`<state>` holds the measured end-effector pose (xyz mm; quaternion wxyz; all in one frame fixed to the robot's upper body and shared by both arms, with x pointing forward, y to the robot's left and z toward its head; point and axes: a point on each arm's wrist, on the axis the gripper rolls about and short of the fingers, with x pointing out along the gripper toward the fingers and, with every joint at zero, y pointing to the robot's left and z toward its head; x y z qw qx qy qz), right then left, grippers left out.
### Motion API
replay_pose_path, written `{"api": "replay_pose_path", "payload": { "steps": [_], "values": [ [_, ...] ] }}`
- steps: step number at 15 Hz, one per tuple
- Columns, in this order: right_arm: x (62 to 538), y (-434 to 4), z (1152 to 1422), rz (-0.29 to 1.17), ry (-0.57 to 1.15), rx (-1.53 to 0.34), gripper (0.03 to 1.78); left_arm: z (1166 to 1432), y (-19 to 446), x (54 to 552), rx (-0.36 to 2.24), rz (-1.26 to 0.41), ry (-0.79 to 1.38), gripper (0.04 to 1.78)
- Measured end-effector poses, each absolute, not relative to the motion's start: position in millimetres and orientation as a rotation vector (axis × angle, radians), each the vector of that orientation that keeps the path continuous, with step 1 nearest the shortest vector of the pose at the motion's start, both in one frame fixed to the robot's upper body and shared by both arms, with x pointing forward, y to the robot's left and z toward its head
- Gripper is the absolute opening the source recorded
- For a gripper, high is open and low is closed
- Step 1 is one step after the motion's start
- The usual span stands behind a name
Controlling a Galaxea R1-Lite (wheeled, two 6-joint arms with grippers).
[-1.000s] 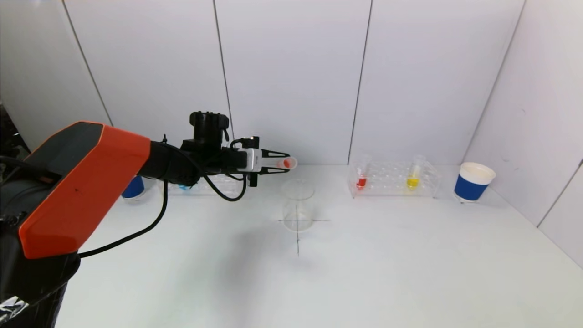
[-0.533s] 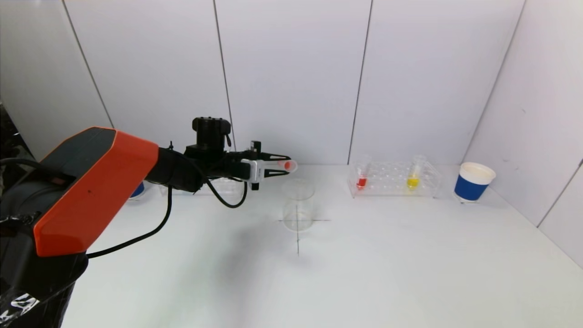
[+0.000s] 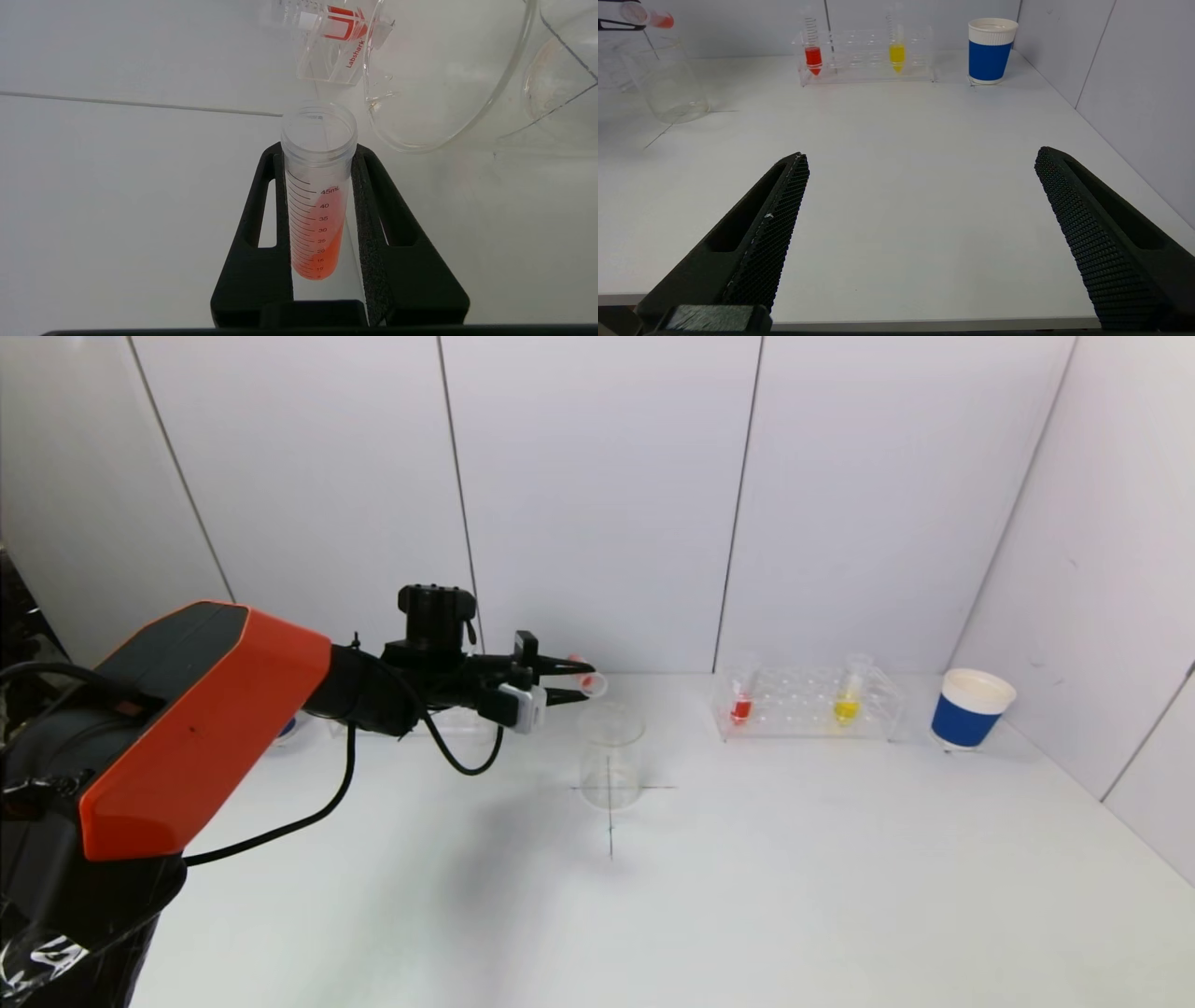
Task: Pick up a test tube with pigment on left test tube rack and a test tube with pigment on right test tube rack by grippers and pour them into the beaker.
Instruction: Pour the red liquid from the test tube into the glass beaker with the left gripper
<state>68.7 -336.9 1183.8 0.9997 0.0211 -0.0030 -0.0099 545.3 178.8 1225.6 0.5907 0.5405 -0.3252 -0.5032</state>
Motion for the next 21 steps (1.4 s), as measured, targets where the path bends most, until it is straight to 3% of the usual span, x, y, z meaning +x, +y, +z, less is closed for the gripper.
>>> {"api": "replay_pose_path", "payload": {
  "steps": [21],
  "values": [
    [68.7, -336.9, 1183.8, -0.020, -0.006, 0.042, 1.76, 1240.1, 167.0, 530.4, 1.509, -1.027, -0.878, 0.42]
  ]
}}
